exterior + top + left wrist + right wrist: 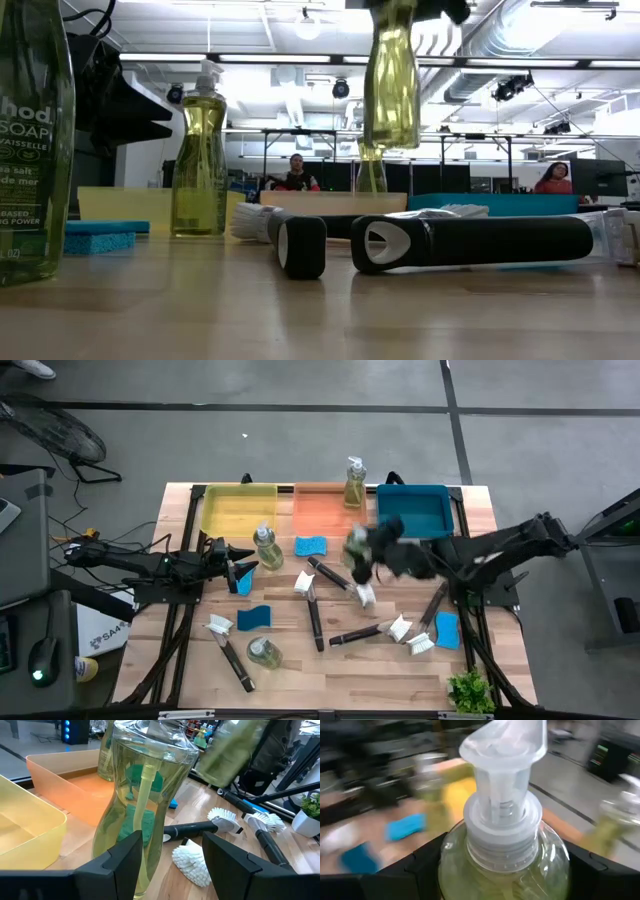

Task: Pick & Place Kitchen Sink Supplies
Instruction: Put the transparent soap dispenser into the orange bin

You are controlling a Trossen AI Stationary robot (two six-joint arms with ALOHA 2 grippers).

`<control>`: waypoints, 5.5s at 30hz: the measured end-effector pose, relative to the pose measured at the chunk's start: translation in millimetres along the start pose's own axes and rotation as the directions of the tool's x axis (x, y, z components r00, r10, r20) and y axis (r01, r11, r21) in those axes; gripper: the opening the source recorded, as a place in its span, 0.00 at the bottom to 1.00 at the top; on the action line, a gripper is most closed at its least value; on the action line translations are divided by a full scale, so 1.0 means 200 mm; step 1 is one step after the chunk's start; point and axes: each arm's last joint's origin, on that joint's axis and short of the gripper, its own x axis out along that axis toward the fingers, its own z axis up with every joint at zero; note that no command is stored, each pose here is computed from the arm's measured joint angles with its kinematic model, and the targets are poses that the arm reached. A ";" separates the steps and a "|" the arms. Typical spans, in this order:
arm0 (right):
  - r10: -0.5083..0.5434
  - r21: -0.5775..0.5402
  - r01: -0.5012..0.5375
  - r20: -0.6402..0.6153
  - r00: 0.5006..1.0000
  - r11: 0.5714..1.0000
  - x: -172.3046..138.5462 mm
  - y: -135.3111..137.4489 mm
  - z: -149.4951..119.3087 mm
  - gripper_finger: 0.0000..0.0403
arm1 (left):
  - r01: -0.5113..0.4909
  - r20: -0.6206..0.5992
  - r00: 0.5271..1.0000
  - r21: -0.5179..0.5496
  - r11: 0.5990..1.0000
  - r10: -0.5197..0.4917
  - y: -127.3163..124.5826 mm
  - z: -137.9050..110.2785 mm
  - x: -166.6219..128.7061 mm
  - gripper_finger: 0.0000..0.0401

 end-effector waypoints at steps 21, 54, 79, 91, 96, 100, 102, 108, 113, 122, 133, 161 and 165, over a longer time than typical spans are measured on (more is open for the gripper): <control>-0.438 0.304 0.412 0.017 0.899 0.859 0.53 -0.39 0.01 0.69 | 0.000 0.000 1.000 0.000 1.000 0.000 0.00 0.00 0.00 0.50; -0.598 0.396 0.574 -0.076 0.798 0.716 0.75 -0.47 -0.17 0.70 | 0.000 0.000 1.000 0.000 1.000 0.000 0.00 0.00 0.00 0.50; -0.589 0.374 0.586 -0.120 0.799 0.719 0.80 -0.47 -0.24 0.70 | 0.000 0.000 1.000 0.000 1.000 0.000 0.00 0.00 0.00 0.50; -0.537 0.286 0.553 -0.139 0.832 0.782 0.80 -0.47 -0.24 0.75 | 0.000 0.000 1.000 0.000 1.000 0.000 0.00 0.00 0.00 0.50; -0.503 0.245 0.523 -0.143 0.852 0.816 0.78 -0.47 -0.21 0.75 | 0.000 0.000 1.000 0.000 1.000 0.000 0.00 0.00 0.00 0.50; -0.470 0.230 0.491 -0.146 0.871 0.840 0.76 -0.46 -0.19 0.76 | 0.000 0.000 1.000 0.000 1.000 0.000 0.00 0.00 0.00 0.50; -0.458 0.219 0.480 -0.148 0.877 0.849 0.75 -0.46 -0.19 0.76 | 0.000 0.000 1.000 0.000 1.000 0.000 0.00 0.00 0.00 0.50; -0.439 0.209 0.464 -0.157 0.885 0.861 0.71 -0.47 -0.16 0.76 | 0.000 0.000 1.000 0.000 1.000 0.000 0.00 0.00 0.00 0.50; -0.445 0.206 0.470 -0.158 0.882 0.858 0.70 -0.48 -0.16 0.76 | 0.000 0.000 1.000 0.000 1.000 0.000 0.00 0.00 0.00 0.50; -0.454 0.162 0.475 -0.153 0.878 0.865 0.70 -0.48 -0.15 0.76 | 0.000 0.000 1.000 0.000 1.000 0.000 0.00 0.00 0.00 0.50; -0.386 0.164 0.411 -0.167 0.907 0.897 0.70 -0.48 -0.15 0.78 | 0.000 0.000 1.000 0.000 1.000 0.000 0.00 0.00 0.00 0.50; -0.443 0.126 0.458 -0.130 0.887 0.880 0.53 -0.52 -0.04 0.98 | 0.000 0.000 1.000 0.000 1.000 0.000 0.00 0.00 0.00 0.50; -0.437 0.133 0.451 -0.121 0.891 0.883 0.46 -0.53 0.00 0.98 | 0.000 0.000 1.000 0.000 1.000 0.000 0.00 0.00 0.00 0.50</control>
